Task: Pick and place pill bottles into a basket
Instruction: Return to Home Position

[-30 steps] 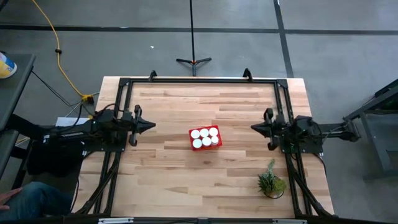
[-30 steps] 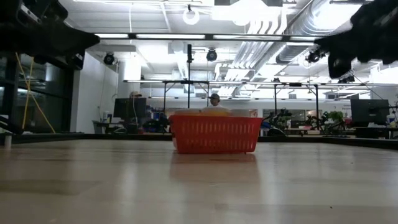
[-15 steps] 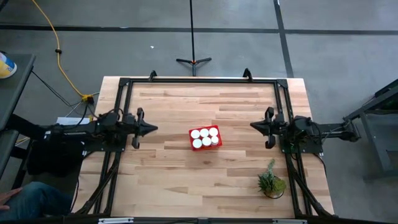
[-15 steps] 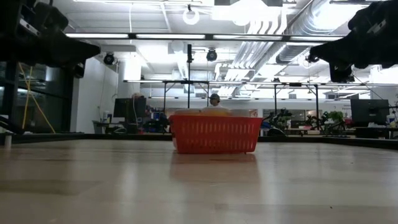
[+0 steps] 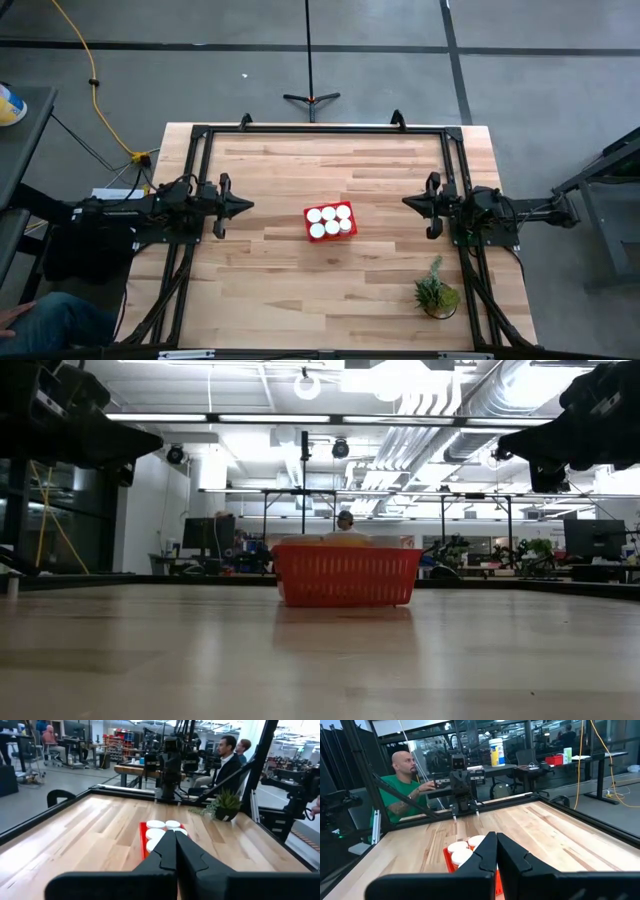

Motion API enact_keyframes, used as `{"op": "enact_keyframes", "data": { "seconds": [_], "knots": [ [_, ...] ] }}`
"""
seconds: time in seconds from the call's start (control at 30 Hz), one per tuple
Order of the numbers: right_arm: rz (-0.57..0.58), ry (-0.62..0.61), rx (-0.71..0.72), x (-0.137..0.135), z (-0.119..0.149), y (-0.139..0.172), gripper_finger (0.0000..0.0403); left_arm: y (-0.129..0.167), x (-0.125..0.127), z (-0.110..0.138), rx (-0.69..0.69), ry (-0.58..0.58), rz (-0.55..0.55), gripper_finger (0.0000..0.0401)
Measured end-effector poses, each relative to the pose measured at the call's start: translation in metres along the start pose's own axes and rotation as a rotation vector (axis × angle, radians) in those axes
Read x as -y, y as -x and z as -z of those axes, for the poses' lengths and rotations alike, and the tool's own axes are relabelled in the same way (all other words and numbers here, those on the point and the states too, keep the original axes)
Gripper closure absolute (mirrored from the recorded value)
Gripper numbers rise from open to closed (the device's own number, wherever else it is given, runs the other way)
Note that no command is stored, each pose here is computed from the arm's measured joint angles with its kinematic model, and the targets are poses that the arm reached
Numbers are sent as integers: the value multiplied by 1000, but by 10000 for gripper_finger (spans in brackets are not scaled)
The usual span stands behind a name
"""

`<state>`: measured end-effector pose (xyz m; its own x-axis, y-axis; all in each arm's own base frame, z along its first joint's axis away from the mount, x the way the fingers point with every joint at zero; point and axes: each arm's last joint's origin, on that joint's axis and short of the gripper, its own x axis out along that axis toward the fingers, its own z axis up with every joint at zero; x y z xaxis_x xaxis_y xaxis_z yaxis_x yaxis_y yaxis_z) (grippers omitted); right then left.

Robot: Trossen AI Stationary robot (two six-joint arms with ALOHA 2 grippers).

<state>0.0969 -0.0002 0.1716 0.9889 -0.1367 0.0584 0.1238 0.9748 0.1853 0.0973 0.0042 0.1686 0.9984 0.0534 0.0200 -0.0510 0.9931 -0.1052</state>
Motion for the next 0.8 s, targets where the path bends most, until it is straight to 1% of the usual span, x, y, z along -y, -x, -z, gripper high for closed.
{"op": "enact_keyframes", "data": {
  "seconds": [0.07,0.27,0.37,0.5,0.8],
  "knots": [
    [0,0,-1,0,0,0,402,0,0,0,0,-1,0,363],
    [1,1,-3,0,0,0,402,0,0,0,-2,-3,2,314],
    [-1,1,-5,0,0,0,402,0,0,0,-2,-3,3,300],
    [-2,2,-6,0,1,0,402,0,0,0,-2,-3,3,290],
    [-3,2,-7,0,1,0,402,0,0,1,-3,-3,3,289]
  ]
}}
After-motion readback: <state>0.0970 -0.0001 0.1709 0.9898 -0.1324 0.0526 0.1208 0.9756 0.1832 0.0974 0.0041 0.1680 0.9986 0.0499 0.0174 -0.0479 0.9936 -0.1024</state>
